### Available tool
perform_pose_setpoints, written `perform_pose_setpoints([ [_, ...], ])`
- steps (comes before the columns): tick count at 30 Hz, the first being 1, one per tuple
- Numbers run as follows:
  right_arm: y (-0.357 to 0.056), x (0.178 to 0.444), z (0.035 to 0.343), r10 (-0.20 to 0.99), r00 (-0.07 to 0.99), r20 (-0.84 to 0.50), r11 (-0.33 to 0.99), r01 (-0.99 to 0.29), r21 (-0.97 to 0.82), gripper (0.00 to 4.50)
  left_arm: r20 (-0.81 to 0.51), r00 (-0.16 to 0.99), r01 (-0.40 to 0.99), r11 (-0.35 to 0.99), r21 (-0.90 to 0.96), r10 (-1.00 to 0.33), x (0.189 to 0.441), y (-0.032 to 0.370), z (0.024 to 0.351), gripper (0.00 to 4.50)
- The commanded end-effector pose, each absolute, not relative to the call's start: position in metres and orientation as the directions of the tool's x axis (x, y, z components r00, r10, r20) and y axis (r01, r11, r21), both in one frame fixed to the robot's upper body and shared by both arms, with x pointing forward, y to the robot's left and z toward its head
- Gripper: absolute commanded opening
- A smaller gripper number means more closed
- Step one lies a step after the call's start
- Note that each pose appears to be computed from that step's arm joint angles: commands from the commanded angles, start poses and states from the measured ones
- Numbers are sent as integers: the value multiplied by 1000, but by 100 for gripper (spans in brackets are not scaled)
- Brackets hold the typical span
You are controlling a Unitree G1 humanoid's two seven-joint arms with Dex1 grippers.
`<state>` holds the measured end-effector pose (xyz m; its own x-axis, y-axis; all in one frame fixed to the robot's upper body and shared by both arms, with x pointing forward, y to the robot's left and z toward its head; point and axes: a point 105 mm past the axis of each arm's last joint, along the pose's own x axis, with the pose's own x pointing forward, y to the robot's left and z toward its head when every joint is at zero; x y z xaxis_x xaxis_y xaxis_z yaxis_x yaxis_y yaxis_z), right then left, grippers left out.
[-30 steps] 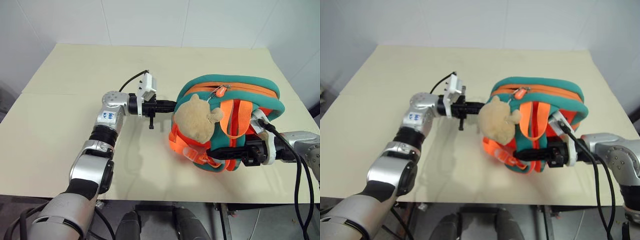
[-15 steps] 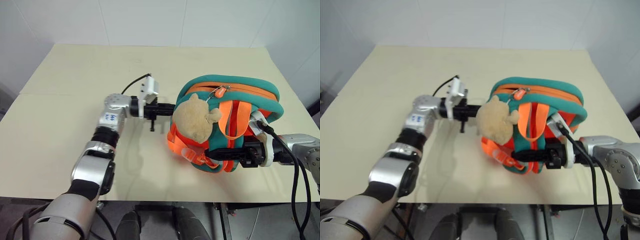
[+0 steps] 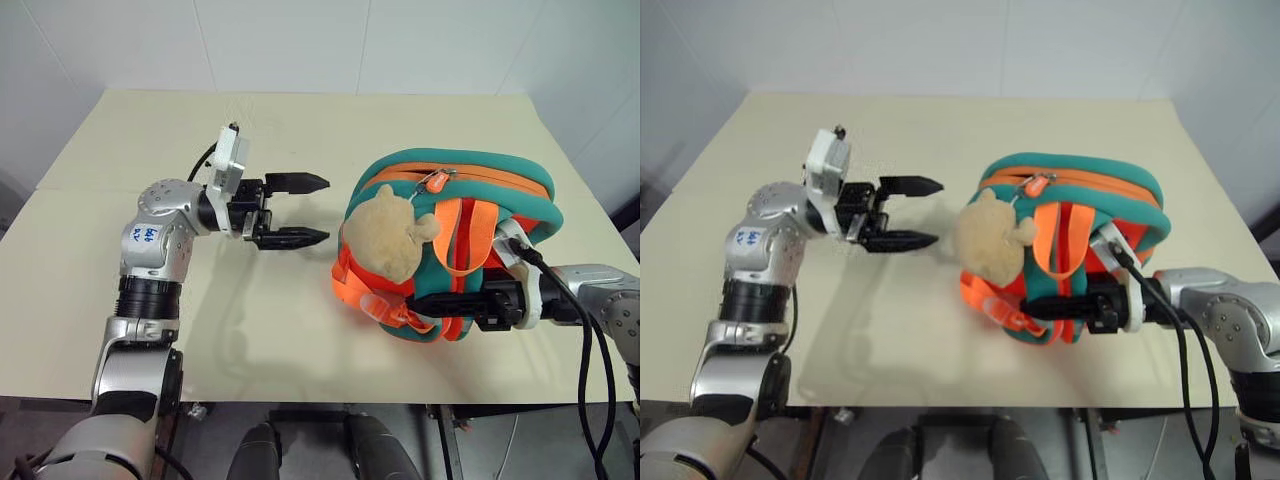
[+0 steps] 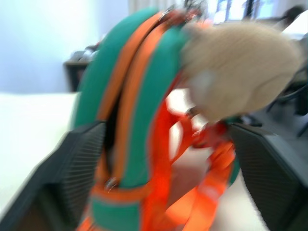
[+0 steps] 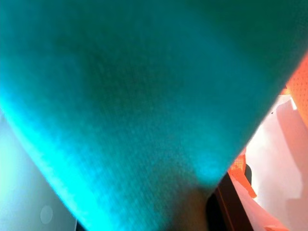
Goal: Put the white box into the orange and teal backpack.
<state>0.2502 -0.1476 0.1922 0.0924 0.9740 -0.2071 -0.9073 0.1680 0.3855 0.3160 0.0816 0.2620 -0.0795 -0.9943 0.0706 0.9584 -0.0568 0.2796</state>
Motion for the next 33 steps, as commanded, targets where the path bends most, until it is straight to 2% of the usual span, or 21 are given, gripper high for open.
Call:
perform_pose_setpoints([
  [1,-145,248,198,978,70,-199,140,-921,363,1,123,-165,941,-119,316,-979,295,68,277,449],
  [14,-144,248,197,977,71,-200,141,-921,363,1,123,-299,907,-242,344,-946,278,28,264,449],
  [17,-144,247,197,977,75,-198,145,-920,365,1,150,-281,908,-212,362,-948,282,25,269,389],
  [22,-144,247,196,977,79,-196,148,-918,369,1,171,-246,906,-164,391,-954,290,34,276,240],
  [27,-144,247,195,977,84,-195,152,-916,370,1,151,-182,906,-105,410,-972,303,57,282,120],
  [30,-144,247,195,977,86,-193,154,-916,370,1,148,-116,903,-43,427,-982,315,73,291,65],
  [33,-144,247,194,977,87,-193,155,-916,370,1,146,-54,901,15,435,-988,326,85,296,40],
])
